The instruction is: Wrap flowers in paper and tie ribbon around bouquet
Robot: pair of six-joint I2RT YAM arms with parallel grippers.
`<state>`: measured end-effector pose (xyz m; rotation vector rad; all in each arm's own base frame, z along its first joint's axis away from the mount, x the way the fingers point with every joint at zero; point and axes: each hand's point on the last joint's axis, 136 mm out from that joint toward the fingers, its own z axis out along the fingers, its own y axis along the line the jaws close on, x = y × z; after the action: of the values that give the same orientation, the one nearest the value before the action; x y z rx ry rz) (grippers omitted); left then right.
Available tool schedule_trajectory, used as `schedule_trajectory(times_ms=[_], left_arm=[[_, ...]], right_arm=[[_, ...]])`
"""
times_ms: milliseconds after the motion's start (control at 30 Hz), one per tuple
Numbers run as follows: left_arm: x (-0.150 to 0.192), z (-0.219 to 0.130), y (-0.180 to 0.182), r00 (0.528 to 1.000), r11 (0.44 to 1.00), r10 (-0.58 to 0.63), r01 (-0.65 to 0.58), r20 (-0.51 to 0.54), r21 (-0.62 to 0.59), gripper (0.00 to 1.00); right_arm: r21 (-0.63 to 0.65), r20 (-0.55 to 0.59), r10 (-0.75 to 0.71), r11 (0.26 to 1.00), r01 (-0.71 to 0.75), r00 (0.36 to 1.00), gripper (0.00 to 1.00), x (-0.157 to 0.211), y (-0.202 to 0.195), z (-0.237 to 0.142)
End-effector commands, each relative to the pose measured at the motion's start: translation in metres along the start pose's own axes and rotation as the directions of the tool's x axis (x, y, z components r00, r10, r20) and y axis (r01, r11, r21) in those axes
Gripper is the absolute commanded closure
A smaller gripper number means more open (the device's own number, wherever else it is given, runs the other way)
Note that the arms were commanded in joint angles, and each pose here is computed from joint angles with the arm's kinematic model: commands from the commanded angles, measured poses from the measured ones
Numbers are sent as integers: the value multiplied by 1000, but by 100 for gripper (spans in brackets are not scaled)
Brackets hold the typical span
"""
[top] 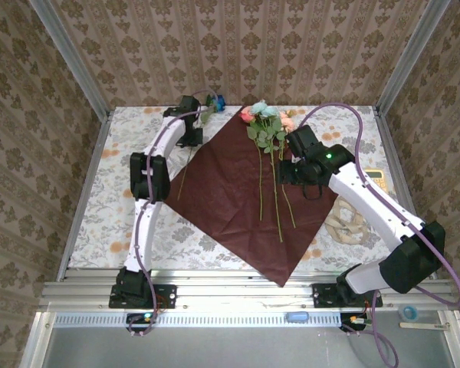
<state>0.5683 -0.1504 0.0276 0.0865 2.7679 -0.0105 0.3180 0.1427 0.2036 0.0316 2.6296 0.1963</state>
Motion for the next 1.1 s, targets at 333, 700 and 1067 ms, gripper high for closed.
schedule_trajectory(times_ms=[333,700,1067], left_arm=[[38,-76,92,987,986,-153,149,-56,-70,100],[44,-157,-39,984,943,-165,140,60,301,100],[38,-135,-167,978,844,-209,181,-1,506,100]], right_arm=[[6,24,20,1000,-20,1000,41,-2,-2,-2],[-20,-8,202,979,-202,979,41,-8,-41,18],[-16,-14,239,971,-239,971,42,-8,-57,23]])
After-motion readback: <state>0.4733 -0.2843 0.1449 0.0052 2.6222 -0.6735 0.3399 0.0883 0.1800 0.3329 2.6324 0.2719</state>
